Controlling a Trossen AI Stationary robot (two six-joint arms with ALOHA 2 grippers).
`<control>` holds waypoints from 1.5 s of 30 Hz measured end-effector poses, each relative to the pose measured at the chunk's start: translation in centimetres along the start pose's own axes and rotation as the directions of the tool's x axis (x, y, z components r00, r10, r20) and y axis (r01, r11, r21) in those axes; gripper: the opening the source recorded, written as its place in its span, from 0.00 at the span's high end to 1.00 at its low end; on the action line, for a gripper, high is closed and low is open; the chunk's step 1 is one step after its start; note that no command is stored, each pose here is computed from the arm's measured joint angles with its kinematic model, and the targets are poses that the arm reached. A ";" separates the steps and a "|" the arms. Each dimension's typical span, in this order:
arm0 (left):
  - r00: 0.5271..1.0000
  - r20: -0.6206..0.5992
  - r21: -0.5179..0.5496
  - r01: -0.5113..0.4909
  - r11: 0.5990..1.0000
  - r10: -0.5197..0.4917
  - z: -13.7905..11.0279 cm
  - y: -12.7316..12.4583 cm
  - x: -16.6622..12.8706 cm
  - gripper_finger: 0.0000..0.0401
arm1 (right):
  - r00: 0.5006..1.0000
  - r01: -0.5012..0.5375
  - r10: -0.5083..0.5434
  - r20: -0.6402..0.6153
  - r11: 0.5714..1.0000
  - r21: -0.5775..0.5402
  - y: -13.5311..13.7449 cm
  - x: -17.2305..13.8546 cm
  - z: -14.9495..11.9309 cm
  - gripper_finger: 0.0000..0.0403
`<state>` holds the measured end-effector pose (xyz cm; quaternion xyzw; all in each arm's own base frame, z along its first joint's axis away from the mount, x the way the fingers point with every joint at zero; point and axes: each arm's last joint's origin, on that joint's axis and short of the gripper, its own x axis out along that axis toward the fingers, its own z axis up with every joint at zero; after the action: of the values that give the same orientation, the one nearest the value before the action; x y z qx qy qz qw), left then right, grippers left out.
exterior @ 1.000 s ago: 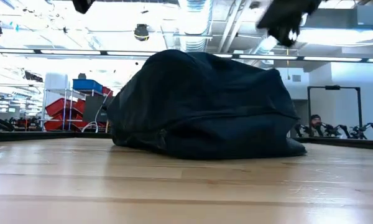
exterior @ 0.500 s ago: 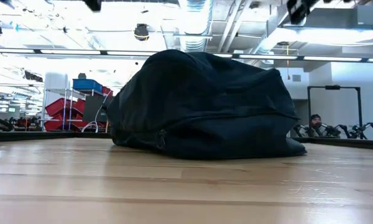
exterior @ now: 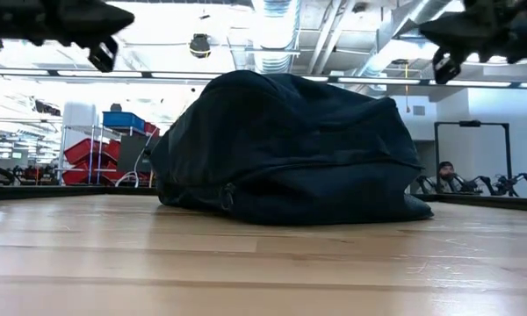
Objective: Unpack backpack
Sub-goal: Return to Home Position
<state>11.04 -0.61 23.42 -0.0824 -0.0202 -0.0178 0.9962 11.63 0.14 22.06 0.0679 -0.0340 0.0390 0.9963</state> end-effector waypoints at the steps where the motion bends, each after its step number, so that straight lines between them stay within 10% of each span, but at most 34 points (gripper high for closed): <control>1: 1.000 0.026 0.007 0.007 1.000 -0.008 -0.2 0.0 -0.5 1.00 | 0.999 -0.007 0.008 0.036 1.000 -0.014 0.0 -0.4 -0.2 1.00; 15: 0.996 -0.081 0.133 -0.030 0.991 0.041 -5.8 1.0 -1.7 1.00 | 0.999 0.014 -0.015 -0.039 1.000 -0.012 -0.5 -2.3 -5.0 1.00; 45: 0.989 -0.134 0.090 -0.047 0.995 0.059 -6.3 1.2 -1.8 1.00 | 0.999 0.033 -0.021 -0.049 0.971 0.238 -0.6 -2.3 -5.1 1.00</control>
<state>9.48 -0.43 16.97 -0.0381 0.0493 0.0038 0.9980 9.75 0.11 16.82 0.1868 -0.0050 0.0309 0.9819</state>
